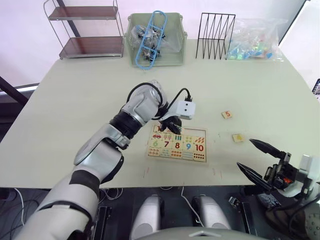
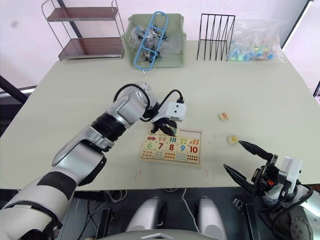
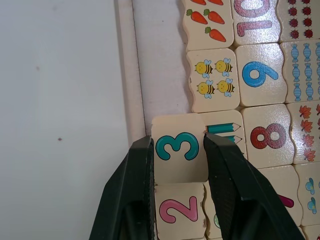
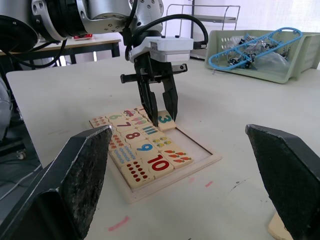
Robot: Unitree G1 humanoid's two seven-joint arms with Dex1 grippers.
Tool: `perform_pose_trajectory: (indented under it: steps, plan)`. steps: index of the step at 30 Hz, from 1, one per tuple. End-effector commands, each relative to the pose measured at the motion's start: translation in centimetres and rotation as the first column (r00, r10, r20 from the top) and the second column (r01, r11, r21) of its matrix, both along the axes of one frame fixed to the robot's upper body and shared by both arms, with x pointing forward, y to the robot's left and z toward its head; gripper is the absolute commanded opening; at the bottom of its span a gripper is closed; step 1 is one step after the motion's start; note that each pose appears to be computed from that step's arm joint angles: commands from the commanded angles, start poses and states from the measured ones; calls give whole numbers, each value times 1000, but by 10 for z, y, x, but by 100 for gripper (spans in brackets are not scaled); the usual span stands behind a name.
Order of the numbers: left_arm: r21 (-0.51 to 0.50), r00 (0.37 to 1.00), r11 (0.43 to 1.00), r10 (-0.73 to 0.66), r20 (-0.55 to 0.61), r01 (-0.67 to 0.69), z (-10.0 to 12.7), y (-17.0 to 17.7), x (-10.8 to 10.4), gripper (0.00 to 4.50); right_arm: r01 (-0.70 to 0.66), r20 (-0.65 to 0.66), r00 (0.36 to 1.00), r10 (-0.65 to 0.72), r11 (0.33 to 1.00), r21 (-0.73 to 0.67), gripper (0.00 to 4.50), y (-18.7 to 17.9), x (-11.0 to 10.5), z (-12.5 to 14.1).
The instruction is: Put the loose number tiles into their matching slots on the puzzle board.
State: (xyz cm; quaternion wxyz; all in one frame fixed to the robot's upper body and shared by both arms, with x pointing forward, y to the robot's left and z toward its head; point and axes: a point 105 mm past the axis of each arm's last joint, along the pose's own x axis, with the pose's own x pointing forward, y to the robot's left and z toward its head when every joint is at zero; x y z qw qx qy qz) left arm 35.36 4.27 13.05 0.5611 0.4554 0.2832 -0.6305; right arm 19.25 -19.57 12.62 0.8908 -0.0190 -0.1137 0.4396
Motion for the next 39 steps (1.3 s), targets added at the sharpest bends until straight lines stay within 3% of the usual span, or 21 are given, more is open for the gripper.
perform_pose_trajectory:
  steps: [1,19,21,27,34,39]
  plan:
    - [13,999,1000,-14,38,14,6,-4,2,96,-6,26,1000,6,1000,-6,450,2,-3,3]
    - [32,999,999,-17,33,16,3,-3,1,96,-2,32,999,3,1000,-5,450,5,-4,5]
    - [32,999,999,-19,32,18,3,-3,1,201,-2,32,999,2,1000,-4,450,5,-4,5]
    - [24,999,1000,-16,30,16,3,-4,1,443,0,30,1000,0,1000,-6,450,4,-4,4]
    - [4,1000,1000,-12,18,12,7,-6,1,443,-1,28,1000,1,1000,-6,450,4,-4,3]
    - [-71,1000,997,0,-5,0,22,-9,2,443,0,28,1000,0,1000,-7,450,3,-4,3]
